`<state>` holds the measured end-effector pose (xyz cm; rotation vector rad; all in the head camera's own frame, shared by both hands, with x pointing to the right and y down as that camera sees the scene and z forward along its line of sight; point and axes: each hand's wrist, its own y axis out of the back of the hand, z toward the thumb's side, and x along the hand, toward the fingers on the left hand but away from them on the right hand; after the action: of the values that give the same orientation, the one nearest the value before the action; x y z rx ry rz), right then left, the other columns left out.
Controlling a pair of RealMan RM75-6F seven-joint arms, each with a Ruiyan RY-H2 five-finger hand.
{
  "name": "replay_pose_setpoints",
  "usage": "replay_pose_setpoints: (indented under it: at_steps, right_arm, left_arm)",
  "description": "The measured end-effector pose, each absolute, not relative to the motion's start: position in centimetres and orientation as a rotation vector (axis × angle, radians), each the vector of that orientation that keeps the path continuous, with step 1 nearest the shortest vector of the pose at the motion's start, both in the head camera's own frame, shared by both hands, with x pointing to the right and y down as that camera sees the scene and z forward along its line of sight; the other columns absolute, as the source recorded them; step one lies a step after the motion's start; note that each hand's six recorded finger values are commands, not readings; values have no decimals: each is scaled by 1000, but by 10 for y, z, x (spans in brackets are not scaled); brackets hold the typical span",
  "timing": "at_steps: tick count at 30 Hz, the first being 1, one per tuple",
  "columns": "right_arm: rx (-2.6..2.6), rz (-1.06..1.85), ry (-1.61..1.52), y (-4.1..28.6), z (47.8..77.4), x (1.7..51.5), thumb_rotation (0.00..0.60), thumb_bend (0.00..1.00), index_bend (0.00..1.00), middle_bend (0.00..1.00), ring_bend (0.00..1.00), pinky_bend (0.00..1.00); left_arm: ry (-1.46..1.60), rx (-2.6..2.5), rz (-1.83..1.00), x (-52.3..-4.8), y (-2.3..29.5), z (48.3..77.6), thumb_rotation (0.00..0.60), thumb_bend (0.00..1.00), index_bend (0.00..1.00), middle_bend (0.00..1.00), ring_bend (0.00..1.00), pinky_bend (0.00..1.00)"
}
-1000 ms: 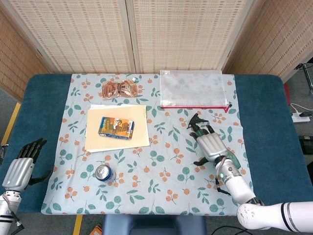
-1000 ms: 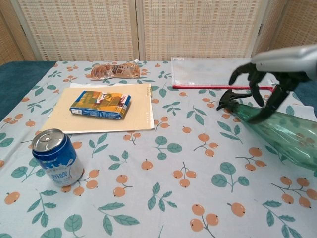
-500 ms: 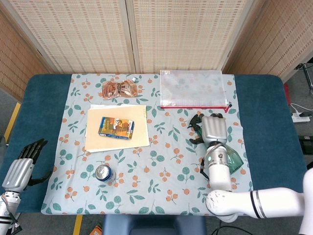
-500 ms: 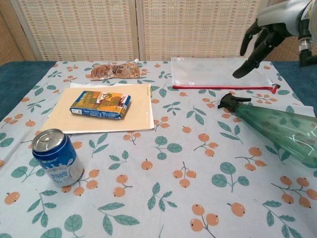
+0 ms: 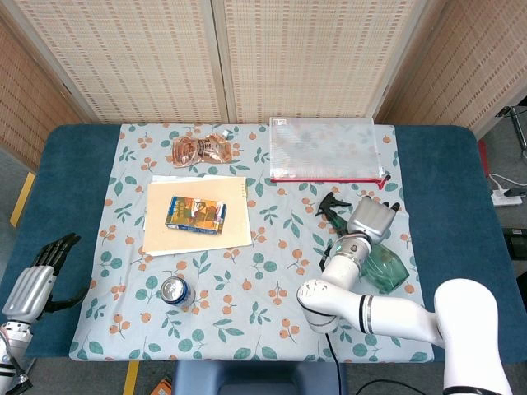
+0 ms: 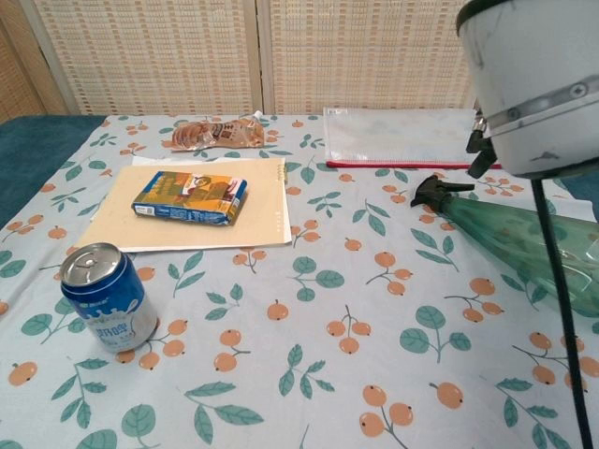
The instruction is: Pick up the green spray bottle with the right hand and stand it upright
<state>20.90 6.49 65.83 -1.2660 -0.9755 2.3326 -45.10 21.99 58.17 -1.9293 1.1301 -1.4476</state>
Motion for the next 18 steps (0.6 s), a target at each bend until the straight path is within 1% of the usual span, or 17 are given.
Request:
replay_pose_setpoints:
  at_steps: [5,11,18]
  right_arm:
    - [-1250,2358,-959,63,673,209,600,0,325,470,199,87]
    - [-1221,2376,-935,54,682,217,600,0,310,467,188,64]
    - [-1163,2378,-848,44,690,230,600,0,271,417,135,19]
  left_arm:
    - [1137,-1941,-1449,-452,220,582,600,249,0,0,0,0]
    - [1141,-1949,-1446,-452,219,582,600,249,0,0,0,0]
    - [1141,-1950,-1451,-452,219,583,600,249,0,0,0,0]
